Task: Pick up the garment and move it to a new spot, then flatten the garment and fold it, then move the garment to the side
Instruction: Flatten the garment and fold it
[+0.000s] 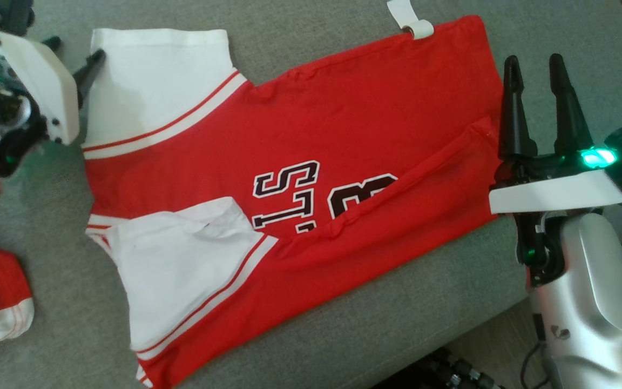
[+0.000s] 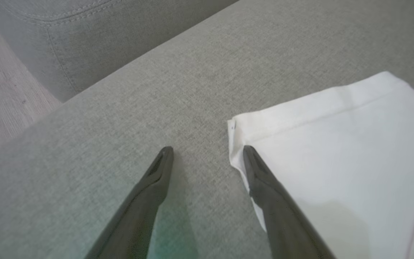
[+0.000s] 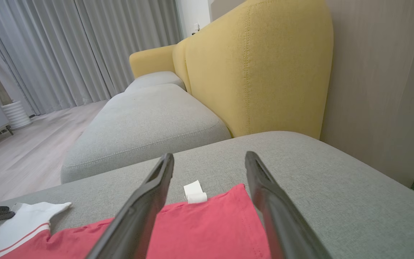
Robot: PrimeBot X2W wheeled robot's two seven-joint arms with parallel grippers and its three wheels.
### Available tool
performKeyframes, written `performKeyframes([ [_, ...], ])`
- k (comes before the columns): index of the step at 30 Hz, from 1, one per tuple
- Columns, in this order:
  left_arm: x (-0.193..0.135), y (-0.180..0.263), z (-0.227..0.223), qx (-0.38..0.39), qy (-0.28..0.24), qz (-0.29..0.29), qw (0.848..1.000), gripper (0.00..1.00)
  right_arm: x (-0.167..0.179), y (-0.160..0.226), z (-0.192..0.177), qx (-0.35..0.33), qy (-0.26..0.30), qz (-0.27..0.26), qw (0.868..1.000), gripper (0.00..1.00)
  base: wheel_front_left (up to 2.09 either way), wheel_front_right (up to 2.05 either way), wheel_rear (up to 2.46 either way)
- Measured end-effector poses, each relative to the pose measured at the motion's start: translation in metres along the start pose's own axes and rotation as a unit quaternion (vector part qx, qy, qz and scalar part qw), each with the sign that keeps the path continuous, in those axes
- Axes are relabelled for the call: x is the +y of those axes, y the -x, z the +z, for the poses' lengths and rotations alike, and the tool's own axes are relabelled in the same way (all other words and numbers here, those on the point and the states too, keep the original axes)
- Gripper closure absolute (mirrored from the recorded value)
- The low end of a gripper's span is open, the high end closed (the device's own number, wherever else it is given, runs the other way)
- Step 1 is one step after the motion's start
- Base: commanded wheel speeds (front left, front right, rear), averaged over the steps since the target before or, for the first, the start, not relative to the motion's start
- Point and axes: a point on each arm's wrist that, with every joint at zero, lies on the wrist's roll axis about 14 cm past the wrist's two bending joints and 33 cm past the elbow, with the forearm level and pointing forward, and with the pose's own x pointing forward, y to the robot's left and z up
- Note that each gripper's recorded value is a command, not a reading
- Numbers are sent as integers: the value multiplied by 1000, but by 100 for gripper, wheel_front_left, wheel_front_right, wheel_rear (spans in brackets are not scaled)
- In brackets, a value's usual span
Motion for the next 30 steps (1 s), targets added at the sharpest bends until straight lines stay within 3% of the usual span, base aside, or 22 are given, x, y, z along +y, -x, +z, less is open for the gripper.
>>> performKeyframes([
  [9, -4, -9, 6, -5, 5, -16, 1000, 0, -4, 1, -6, 6, 3, -7, 1000, 0, 0, 0, 0],
  [16, -27, -8, 4, 4, 3, -48, 999, 2, -6, 3, -7, 10, 1, -10, 1000, 0, 0, 0, 0],
  [17, -30, -7, 3, 10, 3, -54, 998, 90, -6, 4, -7, 10, 1, -10, 1000, 0, 0, 0, 0],
  [18, -34, -6, 2, 17, 0, -60, 998, 100, -6, 4, -7, 10, 0, -10, 1000, 0, 0, 0, 0],
  [24, -43, 6, 2, 14, 2, -71, 997, 100, -4, 2, -3, 8, 5, -7, 1000, 0, 0, 0, 0],
  [30, -44, 35, 33, -81, 2, -56, 995, 100, 9, -14, 4, 29, 21, 24, 999, 0, 0, 0, 0],
])
